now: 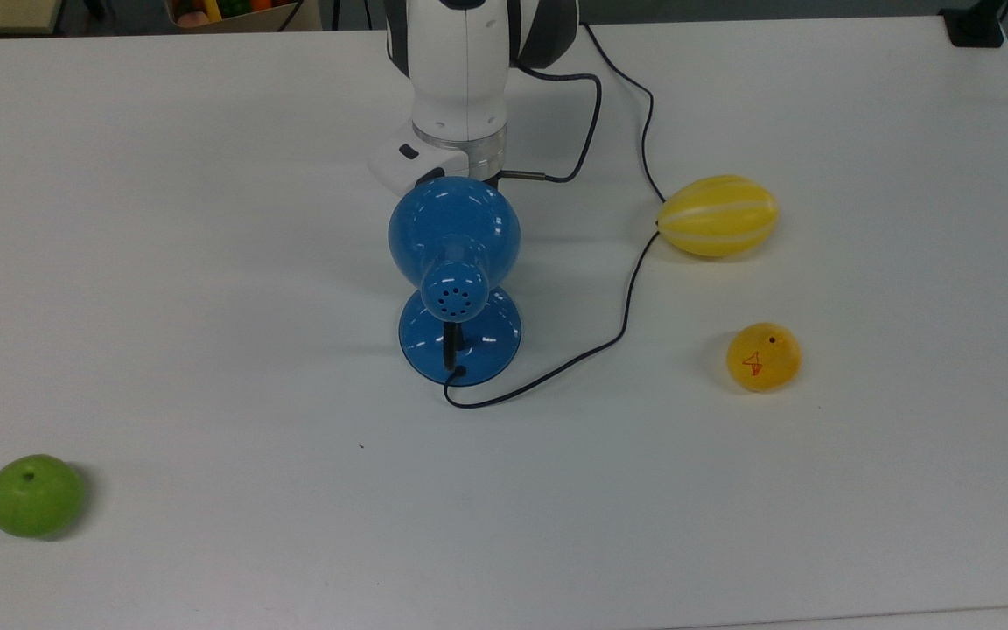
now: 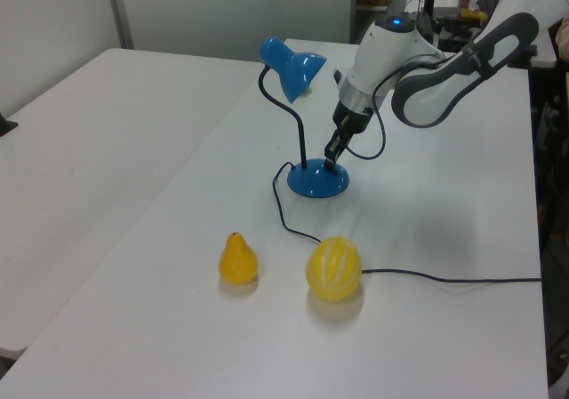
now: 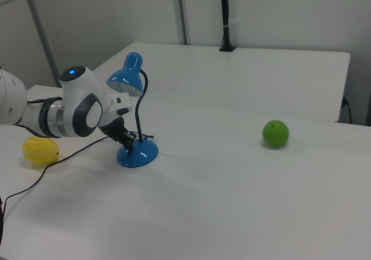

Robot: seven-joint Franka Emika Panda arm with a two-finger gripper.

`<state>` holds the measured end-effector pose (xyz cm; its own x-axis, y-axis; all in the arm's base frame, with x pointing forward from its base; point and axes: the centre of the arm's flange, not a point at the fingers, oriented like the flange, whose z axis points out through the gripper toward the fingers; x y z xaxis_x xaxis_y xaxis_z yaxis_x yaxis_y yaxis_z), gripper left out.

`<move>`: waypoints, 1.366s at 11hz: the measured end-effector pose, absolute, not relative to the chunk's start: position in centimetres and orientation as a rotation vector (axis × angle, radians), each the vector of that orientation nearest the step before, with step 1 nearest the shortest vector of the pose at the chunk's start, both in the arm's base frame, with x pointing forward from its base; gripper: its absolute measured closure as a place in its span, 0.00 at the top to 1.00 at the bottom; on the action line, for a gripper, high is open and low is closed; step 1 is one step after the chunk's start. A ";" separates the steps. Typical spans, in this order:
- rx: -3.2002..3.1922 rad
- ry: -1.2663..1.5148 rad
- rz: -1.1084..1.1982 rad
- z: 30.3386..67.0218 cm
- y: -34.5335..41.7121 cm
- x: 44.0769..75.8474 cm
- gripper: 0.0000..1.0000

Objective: Turn on desk lamp
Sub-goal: 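Press the switch on the blue lamp base with the gripper fingertips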

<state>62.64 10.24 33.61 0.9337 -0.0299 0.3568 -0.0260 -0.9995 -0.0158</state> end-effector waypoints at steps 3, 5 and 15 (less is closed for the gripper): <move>-3.080 0.040 -0.569 33.4 10.3 62.9 0.01; -3.085 0.030 -0.571 33.4 10.3 62.9 0.01; -3.124 0.031 -0.491 33.9 10.0 62.6 0.01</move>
<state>62.63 10.02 33.88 0.9517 -0.0163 0.3067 -0.0229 -0.9996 0.0179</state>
